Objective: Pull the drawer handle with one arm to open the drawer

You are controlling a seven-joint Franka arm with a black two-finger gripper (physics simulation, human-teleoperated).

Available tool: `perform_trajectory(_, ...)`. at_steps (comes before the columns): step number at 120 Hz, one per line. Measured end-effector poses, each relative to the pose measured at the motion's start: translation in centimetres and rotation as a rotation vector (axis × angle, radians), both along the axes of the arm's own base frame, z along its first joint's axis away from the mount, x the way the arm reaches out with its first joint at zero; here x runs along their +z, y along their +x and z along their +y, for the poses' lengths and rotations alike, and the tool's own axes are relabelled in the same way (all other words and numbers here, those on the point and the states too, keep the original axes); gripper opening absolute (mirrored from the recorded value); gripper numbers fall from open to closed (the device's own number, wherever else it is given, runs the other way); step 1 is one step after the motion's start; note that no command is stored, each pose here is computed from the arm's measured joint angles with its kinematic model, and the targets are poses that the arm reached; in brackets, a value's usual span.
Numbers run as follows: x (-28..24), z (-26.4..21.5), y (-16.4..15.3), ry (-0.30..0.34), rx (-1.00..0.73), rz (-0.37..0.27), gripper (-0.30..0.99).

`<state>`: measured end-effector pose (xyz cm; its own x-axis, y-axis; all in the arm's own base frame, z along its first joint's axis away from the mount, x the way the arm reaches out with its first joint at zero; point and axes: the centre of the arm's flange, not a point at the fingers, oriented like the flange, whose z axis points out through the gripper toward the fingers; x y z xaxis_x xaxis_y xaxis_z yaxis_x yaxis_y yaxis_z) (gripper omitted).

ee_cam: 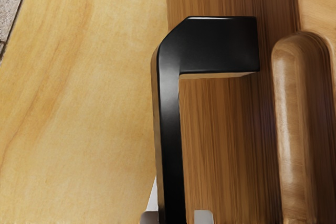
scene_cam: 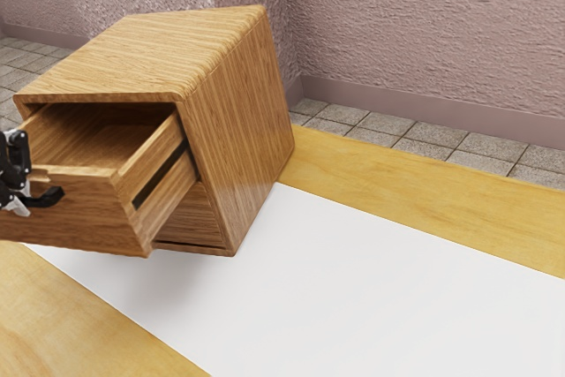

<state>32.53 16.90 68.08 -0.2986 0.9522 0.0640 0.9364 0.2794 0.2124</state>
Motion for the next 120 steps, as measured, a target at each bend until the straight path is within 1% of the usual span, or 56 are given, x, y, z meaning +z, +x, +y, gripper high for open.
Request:
perform_trajectory(34, -0.3, -0.7, -1.6, -0.006, 0.014, -0.003, -0.09)
perform_trajectory(98, 0.0, -1.1, -3.0, 0.001, 0.035, -0.009, -0.09)
perform_trajectory(105, 0.0, -1.0, -3.0, 0.0, 0.036, -0.009, -0.08)
perform_trajectory(120, 0.0, -1.0, -3.0, 0.001, 0.035, -0.012, -0.01)
